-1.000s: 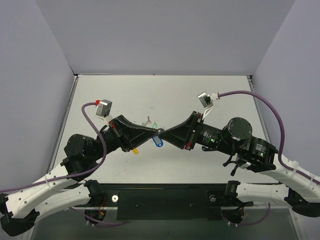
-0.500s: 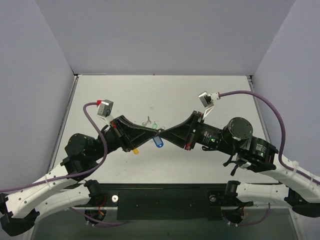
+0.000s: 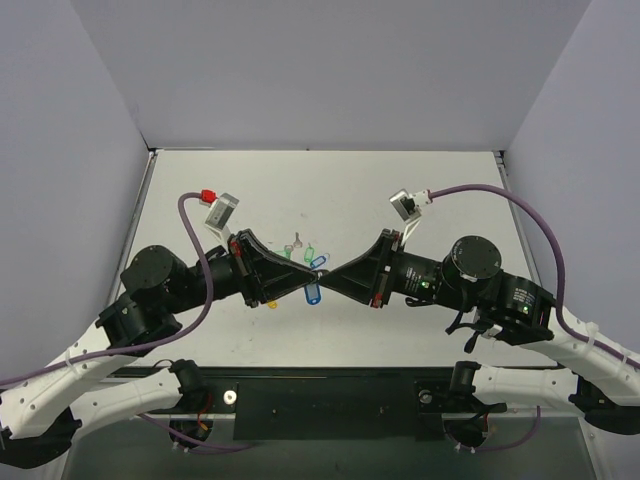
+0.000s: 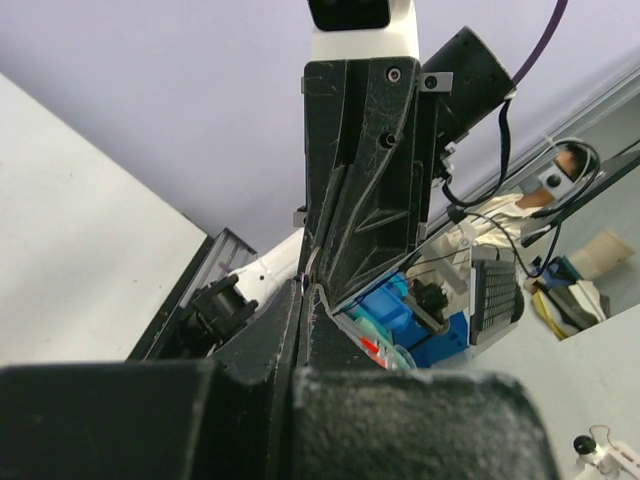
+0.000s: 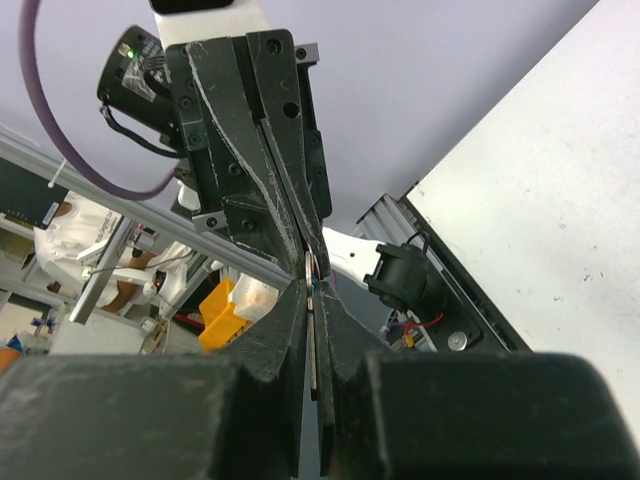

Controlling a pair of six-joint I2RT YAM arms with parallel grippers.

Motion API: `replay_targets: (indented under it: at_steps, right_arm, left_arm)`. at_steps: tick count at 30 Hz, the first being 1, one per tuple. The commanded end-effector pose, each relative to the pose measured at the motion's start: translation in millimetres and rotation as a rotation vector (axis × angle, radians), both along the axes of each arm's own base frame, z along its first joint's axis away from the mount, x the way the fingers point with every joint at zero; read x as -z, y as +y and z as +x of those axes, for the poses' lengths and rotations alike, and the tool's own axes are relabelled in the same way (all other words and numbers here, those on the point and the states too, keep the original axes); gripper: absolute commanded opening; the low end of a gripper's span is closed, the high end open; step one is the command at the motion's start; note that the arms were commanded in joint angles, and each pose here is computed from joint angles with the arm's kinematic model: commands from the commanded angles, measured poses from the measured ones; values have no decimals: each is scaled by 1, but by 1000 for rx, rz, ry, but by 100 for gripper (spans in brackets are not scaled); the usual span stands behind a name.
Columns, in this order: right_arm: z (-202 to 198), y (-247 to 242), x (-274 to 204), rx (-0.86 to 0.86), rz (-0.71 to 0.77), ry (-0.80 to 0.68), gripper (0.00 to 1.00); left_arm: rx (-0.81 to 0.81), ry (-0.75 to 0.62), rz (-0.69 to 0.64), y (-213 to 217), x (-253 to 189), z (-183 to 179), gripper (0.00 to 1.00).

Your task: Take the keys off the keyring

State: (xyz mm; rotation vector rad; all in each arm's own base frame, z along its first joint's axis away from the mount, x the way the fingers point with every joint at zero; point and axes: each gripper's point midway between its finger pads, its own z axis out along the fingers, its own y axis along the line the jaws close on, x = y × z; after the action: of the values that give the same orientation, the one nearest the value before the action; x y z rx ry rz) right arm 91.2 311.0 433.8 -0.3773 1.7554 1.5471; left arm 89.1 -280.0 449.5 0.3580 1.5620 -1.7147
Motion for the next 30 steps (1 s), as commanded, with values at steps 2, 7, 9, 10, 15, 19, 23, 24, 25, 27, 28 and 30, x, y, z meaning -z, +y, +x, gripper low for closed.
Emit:
replay_targets:
  at_steps: [2, 7, 9, 10, 15, 19, 23, 24, 25, 27, 28, 30]
  right_arm:
    - [-11, 4, -1, -60, -7, 21, 0]
    - [-18, 5, -1, -100, -9, 27, 0]
    - [-21, 6, -2, -120, -9, 28, 0]
    - [-24, 6, -4, -135, -4, 27, 0]
    - [-33, 7, -3, -182, -10, 32, 0]
    - [-40, 7, 0, -221, -22, 33, 0]
    - [-43, 7, 3, -233, -36, 32, 0]
    - [-44, 7, 4, -234, -40, 29, 0]
    - [-44, 7, 4, -236, -39, 29, 0]
    - [-44, 6, 3, -231, -38, 30, 0]
    - [-43, 6, 4, -228, -41, 31, 0]
    - [-42, 5, 4, -219, -41, 31, 0]
  left_arm:
    - [100, -78, 105, 1, 3, -20, 0]
    - [189, -99, 121, -1, 1, -34, 0]
    - [215, -99, 128, -1, 1, -38, 0]
    - [232, -99, 132, -2, 1, -41, 0]
    - [290, -104, 144, -1, -1, -50, 0]
    - [341, -119, 155, 0, -1, -59, 0]
    - [364, -117, 169, 2, 0, -63, 0]
    - [367, -115, 172, 2, 1, -63, 0]
    - [366, -114, 170, 2, 1, -63, 0]
    - [346, -117, 161, 3, -1, -61, 2]
    - [325, -119, 158, 4, -3, -58, 6]
    - [269, -126, 135, 8, -8, -53, 24]
